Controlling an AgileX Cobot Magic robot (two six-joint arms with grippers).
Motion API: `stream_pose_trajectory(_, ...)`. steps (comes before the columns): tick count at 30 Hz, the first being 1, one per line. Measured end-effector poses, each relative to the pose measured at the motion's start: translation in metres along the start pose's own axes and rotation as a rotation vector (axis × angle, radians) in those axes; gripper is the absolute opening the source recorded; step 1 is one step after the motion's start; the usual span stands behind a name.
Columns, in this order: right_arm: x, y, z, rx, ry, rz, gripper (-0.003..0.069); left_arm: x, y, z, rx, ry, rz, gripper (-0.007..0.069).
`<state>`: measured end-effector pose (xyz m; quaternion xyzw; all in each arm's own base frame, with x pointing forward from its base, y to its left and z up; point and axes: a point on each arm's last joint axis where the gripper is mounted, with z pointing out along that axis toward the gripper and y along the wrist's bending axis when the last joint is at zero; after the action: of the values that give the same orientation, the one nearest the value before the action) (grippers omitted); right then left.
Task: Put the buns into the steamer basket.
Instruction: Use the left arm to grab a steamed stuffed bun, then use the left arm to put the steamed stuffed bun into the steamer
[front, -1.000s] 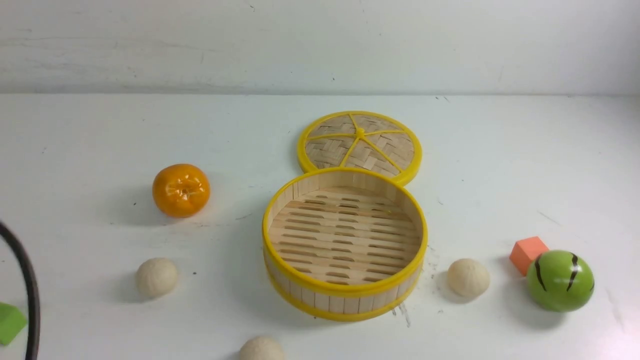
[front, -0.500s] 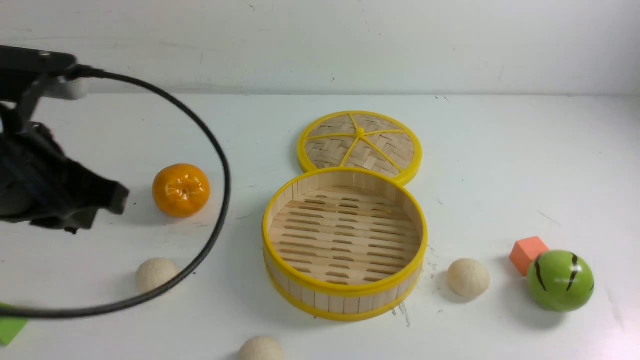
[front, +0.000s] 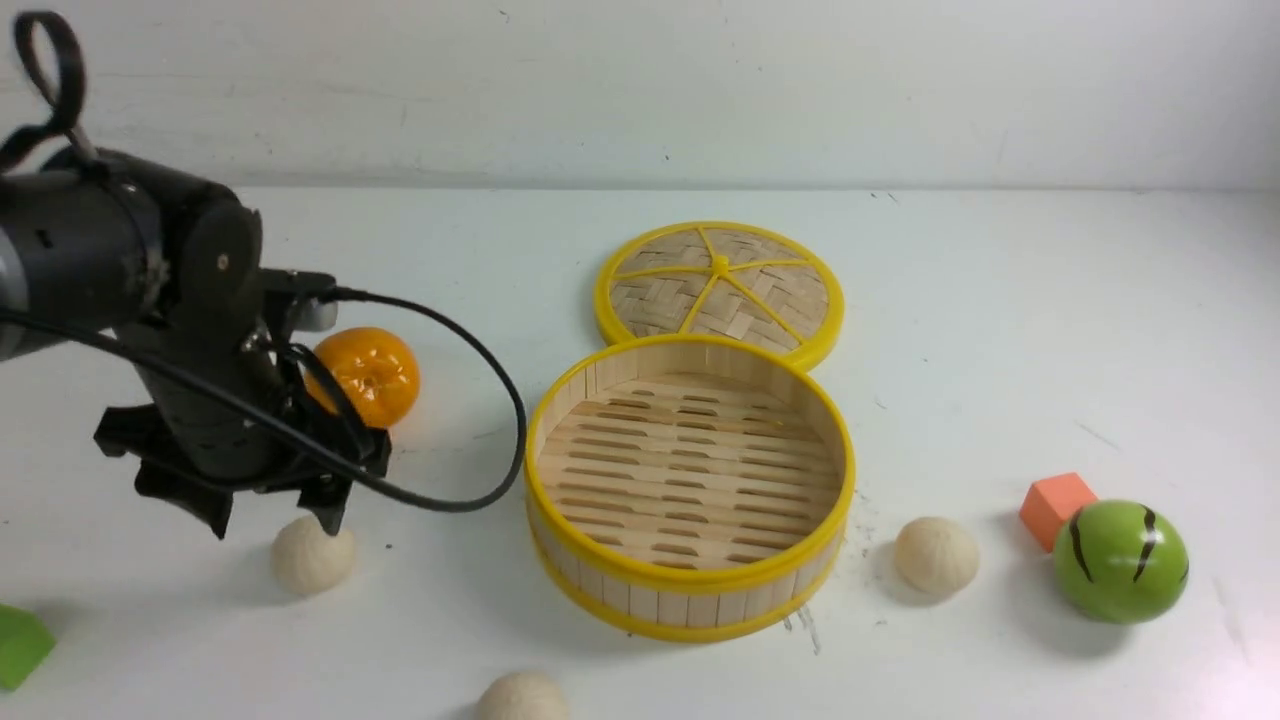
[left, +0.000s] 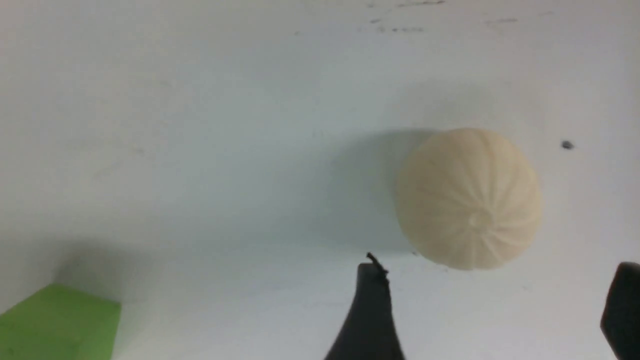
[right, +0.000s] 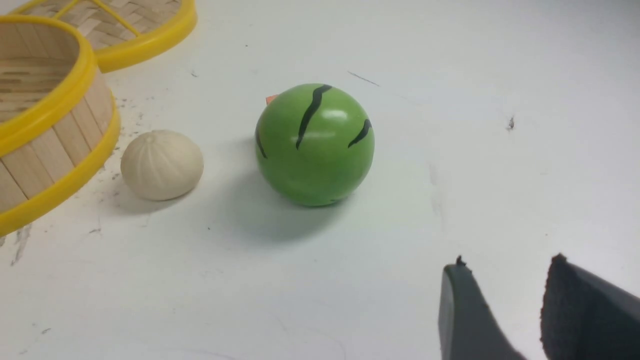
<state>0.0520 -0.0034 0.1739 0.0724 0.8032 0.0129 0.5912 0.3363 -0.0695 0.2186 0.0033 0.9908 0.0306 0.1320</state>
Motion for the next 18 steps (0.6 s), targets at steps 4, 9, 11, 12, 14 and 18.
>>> stream_pose_trajectory(4, 0.0, 0.0, 0.0, 0.0, 0.0, 0.0, 0.0239, -0.003, -0.004, 0.023, 0.001, 0.018, 0.003, 0.0542)
stream_pose_trajectory(9, 0.0, 0.0, 0.0, 0.0, 0.0, 0.0, 0.0239, -0.008, -0.008, 0.039, 0.018, 0.0, 0.001, 0.0369)
stream_pose_trajectory(11, 0.0, 0.0, 0.0, 0.0, 0.0, 0.0, 0.0239, -0.01, -0.008, 0.04, 0.021, -0.01, 0.0, 0.0223)
stream_pose_trajectory(12, 0.0, 0.0, 0.0, 0.0, 0.0, 0.0, 0.0239, -0.011, -0.008, 0.039, 0.02, -0.009, 0.0, 0.0165)
stream_pose_trajectory(14, 0.0, 0.0, 0.0, 0.0, 0.0, 0.0, 0.0239, -0.016, -0.009, 0.032, 0.019, -0.016, -0.003, 0.0055)
stream_pose_trajectory(18, 0.0, 0.0, 0.0, 0.0, 0.0, 0.0, 0.0239, -0.036, -0.025, -0.01, 0.03, -0.076, 0.054, -0.0001)
